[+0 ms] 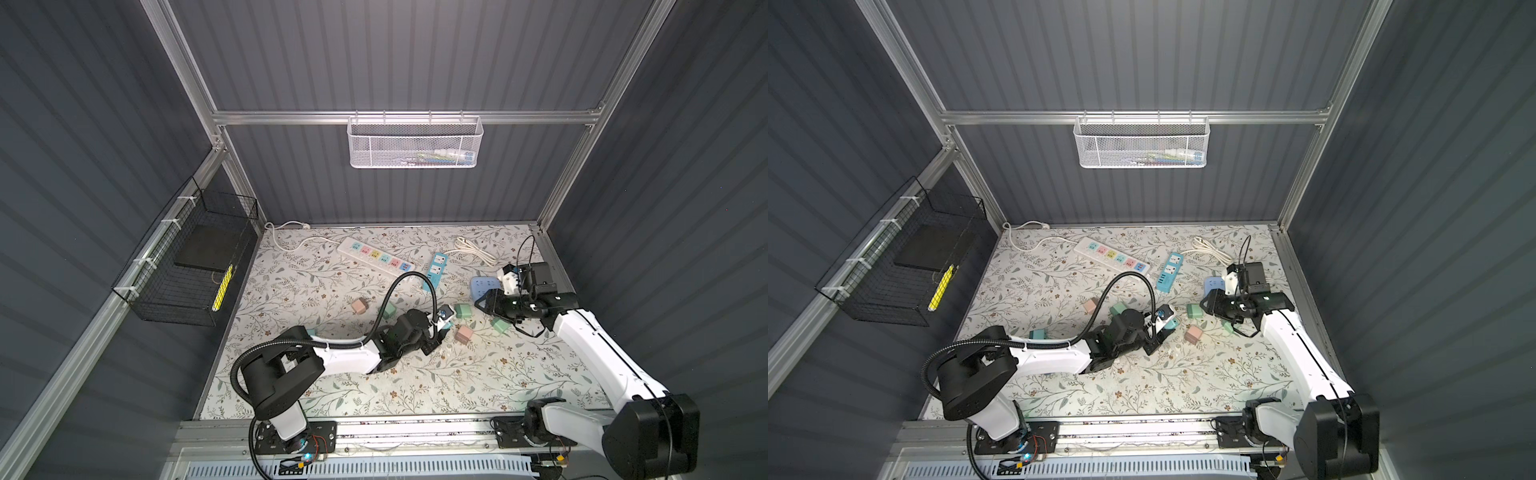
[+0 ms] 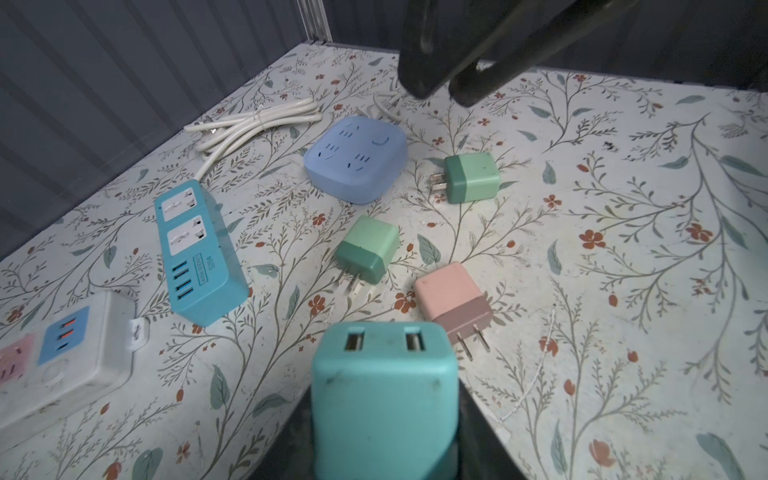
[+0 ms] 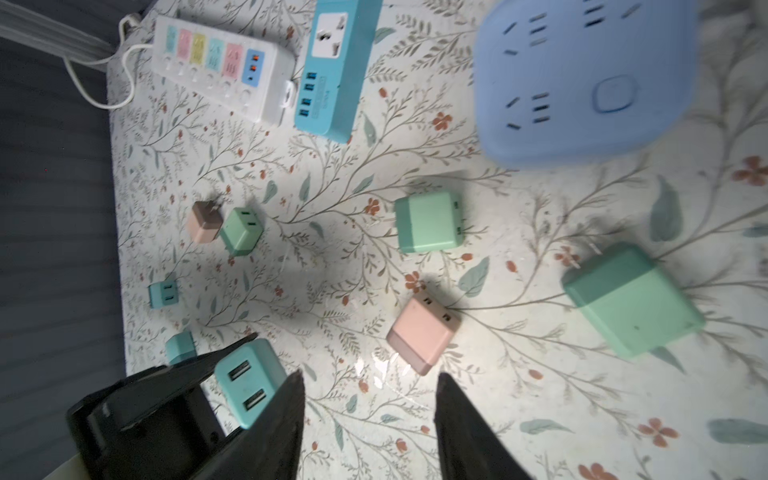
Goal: Insert the plug
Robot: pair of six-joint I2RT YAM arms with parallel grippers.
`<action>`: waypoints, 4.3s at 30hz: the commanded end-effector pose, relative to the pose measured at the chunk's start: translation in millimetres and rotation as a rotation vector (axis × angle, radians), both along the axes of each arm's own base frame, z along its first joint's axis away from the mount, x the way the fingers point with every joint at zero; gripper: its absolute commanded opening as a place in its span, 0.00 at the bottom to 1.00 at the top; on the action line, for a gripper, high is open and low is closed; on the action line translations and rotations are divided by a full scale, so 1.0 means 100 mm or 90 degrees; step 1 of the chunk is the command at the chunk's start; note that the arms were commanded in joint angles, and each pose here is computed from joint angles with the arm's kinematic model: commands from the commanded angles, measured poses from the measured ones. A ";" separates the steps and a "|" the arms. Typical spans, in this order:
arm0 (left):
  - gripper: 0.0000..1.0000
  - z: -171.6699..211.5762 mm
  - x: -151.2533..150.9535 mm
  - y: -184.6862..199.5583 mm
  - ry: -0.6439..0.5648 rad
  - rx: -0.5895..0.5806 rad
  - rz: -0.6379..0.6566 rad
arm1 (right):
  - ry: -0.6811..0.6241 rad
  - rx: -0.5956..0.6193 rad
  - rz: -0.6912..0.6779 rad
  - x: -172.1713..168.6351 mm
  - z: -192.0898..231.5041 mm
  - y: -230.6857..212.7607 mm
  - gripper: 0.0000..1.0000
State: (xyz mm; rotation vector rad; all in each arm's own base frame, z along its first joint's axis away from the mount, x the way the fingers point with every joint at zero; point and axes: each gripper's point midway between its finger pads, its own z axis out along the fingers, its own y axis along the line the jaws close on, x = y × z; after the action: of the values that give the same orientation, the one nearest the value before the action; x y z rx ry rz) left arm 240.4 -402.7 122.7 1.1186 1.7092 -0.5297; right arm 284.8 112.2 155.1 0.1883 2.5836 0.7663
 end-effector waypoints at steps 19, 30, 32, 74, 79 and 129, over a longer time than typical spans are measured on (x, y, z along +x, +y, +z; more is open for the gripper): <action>0.13 0.48 -0.07 -0.01 0.008 -0.107 -0.105 | 0.002 0.079 0.275 -0.32 0.17 0.92 0.57; 0.15 0.48 -0.04 -0.03 0.011 -0.098 -0.112 | 0.035 0.075 0.297 -0.35 0.04 1.03 0.46; 0.15 0.47 -0.03 -0.04 0.011 -0.095 -0.110 | 0.040 0.078 0.301 -0.36 0.03 1.05 0.42; 0.91 1.57 0.87 0.79 -0.103 -0.145 0.274 | -0.077 -0.378 0.039 1.52 -0.33 -0.97 0.19; 0.91 1.47 0.84 0.73 -0.063 -0.161 0.264 | -0.064 -0.356 0.050 1.52 -0.53 -0.93 0.20; 0.92 1.45 0.72 0.72 -0.049 -0.173 0.225 | 0.095 -0.353 0.131 1.07 -1.18 -0.75 0.16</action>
State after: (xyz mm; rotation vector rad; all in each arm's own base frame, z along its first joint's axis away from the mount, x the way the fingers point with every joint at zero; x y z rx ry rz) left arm 314.4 -333.3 252.5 0.6427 1.6988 -0.4390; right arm 433.9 34.0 82.4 -0.1743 2.6807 0.0902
